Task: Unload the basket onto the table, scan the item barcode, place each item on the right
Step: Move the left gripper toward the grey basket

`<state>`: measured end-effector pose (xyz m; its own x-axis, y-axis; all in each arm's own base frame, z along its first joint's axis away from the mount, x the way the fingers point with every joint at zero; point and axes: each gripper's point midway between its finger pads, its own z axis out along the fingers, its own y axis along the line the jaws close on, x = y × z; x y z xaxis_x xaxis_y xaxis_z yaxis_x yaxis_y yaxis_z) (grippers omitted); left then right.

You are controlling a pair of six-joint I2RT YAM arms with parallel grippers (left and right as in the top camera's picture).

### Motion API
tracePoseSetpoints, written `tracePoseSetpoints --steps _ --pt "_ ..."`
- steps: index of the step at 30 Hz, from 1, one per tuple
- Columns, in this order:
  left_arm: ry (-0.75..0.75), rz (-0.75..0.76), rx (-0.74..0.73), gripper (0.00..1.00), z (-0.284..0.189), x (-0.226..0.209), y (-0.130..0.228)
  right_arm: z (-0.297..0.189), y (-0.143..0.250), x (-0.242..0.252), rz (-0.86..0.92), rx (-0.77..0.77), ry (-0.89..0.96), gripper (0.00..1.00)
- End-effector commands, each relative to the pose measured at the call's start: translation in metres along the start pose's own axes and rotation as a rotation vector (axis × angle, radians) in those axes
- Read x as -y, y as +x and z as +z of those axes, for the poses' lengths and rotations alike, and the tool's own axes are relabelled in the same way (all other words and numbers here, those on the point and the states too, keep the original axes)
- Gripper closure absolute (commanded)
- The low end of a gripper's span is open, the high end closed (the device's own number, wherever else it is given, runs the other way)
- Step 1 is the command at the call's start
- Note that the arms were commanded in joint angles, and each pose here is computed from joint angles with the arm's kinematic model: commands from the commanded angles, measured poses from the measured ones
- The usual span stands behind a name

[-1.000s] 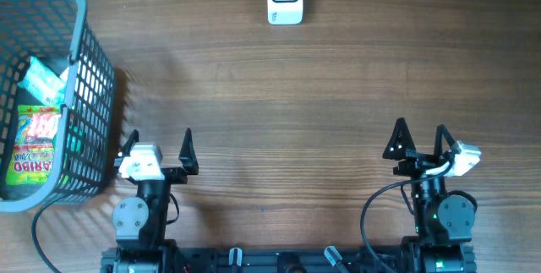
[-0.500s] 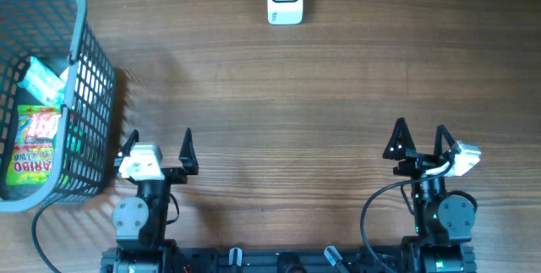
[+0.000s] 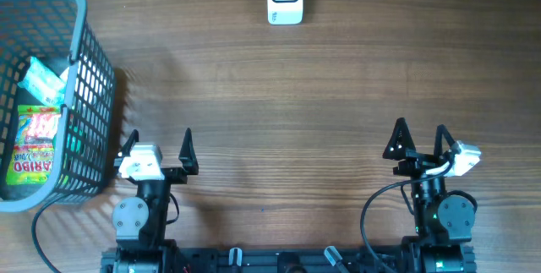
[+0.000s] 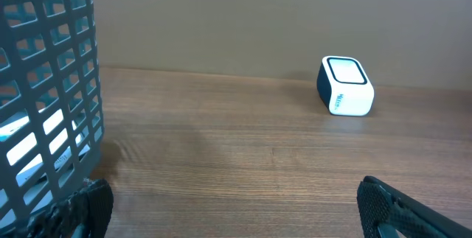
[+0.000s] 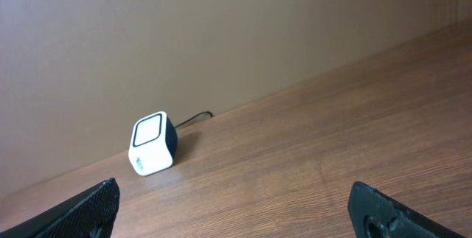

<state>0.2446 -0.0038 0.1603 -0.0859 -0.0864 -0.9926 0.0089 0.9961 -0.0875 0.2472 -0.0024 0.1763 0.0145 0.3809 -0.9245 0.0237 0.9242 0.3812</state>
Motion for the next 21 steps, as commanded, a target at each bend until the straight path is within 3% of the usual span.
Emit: tracePoseSetpoints --steps 1,6,21 --pt "0.089 0.012 -0.001 0.0 0.0 0.015 0.002 0.0 -0.001 0.001 -0.014 0.008 0.01 0.0" --pt "0.222 0.013 -0.001 0.0 -0.005 0.038 -0.002 0.0 -0.001 0.001 -0.013 0.007 0.01 0.0" --pt "0.247 -0.089 0.003 0.0 -0.026 0.046 -0.052 0.0 -0.001 0.001 -0.013 0.008 0.01 0.0"
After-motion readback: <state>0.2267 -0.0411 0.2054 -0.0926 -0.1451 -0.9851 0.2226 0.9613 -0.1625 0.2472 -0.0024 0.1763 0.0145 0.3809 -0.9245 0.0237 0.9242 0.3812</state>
